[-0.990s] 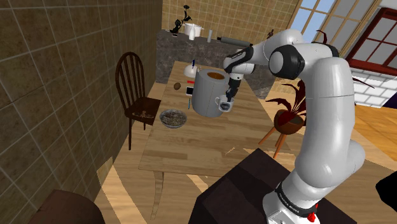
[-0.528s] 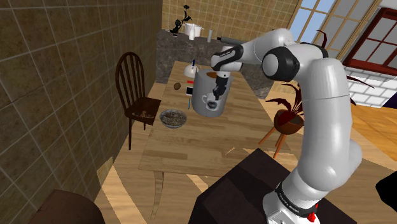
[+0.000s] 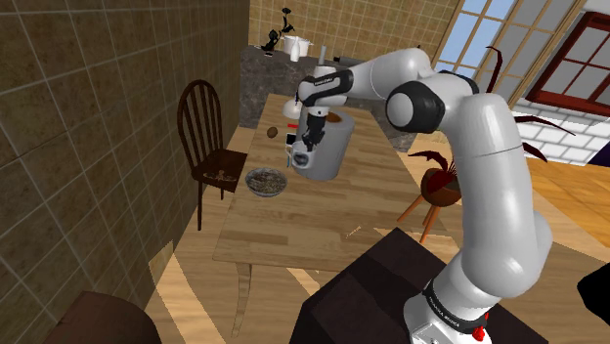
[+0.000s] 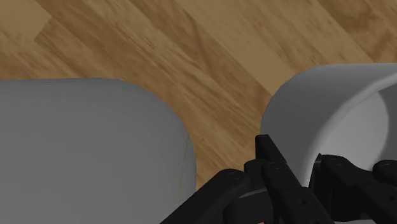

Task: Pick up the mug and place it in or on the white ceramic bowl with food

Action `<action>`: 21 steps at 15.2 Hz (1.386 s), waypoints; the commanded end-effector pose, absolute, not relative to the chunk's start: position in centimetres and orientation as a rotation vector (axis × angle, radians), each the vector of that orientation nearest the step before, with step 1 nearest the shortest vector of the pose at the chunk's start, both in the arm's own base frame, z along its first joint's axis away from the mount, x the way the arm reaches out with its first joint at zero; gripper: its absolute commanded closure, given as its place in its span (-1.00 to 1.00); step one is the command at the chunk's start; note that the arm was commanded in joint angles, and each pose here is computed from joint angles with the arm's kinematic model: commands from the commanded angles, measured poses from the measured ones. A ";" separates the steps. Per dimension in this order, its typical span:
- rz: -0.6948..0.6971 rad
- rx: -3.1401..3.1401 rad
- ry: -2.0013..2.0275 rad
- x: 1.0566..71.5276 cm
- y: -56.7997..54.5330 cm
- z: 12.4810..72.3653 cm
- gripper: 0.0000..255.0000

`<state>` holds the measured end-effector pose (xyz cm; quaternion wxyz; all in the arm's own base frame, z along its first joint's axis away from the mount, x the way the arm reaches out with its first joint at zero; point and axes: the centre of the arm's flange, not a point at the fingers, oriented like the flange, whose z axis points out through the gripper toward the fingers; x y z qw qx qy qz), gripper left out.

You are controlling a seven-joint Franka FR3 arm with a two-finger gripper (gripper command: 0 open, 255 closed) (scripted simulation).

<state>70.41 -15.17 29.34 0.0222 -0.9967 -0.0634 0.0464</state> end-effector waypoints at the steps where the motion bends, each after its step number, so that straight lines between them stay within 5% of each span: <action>1: 0.143 -3.088 -0.196 71.7 -12.9 29.4 1.00; 11: 0.143 -3.088 -0.196 78.4 -1.7 29.7 1.00; 21: 0.143 -3.088 -0.196 78.4 -1.7 24.4 1.00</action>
